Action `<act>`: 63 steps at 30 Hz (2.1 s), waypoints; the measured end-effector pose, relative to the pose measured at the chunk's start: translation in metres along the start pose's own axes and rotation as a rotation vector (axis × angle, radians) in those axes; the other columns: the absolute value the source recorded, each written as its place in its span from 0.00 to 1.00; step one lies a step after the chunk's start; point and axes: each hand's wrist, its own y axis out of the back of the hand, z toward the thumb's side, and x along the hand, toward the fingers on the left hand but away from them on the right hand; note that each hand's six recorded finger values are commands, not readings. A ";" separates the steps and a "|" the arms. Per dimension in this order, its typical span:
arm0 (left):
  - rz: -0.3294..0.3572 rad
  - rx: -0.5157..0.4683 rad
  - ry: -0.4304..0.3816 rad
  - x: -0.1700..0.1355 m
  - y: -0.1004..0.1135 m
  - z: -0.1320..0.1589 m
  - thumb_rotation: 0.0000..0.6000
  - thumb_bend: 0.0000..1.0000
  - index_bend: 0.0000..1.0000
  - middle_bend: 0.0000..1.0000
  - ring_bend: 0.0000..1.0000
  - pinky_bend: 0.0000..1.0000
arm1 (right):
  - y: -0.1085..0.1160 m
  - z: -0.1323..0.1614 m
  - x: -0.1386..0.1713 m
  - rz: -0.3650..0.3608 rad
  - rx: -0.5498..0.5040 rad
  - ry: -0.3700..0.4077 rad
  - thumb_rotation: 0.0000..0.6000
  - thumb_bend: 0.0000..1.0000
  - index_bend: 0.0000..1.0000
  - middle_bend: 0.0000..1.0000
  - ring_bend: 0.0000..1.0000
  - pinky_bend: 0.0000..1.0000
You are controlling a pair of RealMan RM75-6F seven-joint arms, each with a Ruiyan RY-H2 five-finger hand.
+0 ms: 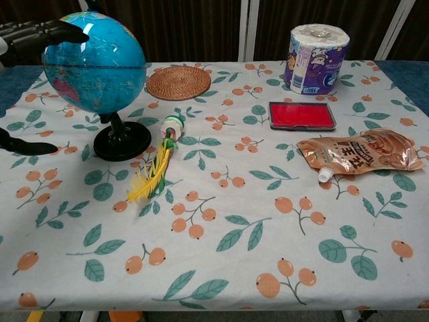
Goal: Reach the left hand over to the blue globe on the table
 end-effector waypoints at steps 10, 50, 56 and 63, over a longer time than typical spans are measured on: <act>0.002 0.000 0.030 -0.002 0.000 -0.008 1.00 0.00 0.02 0.00 0.00 0.00 | -0.001 0.001 0.000 0.001 0.002 0.002 1.00 0.11 0.00 0.00 0.00 0.00; 0.056 -0.008 0.064 -0.013 0.020 -0.022 1.00 0.00 0.02 0.00 0.00 0.00 | -0.003 0.001 -0.001 0.005 -0.001 -0.002 1.00 0.11 0.00 0.00 0.00 0.00; 0.032 -0.007 0.015 -0.003 0.009 -0.003 1.00 0.00 0.02 0.00 0.00 0.00 | -0.004 -0.002 -0.001 0.009 -0.003 -0.007 1.00 0.11 0.00 0.00 0.00 0.00; 0.017 -0.003 0.024 0.000 0.005 -0.004 1.00 0.00 0.02 0.00 0.00 0.00 | -0.006 -0.001 -0.001 0.011 -0.004 -0.005 1.00 0.11 0.00 0.00 0.00 0.00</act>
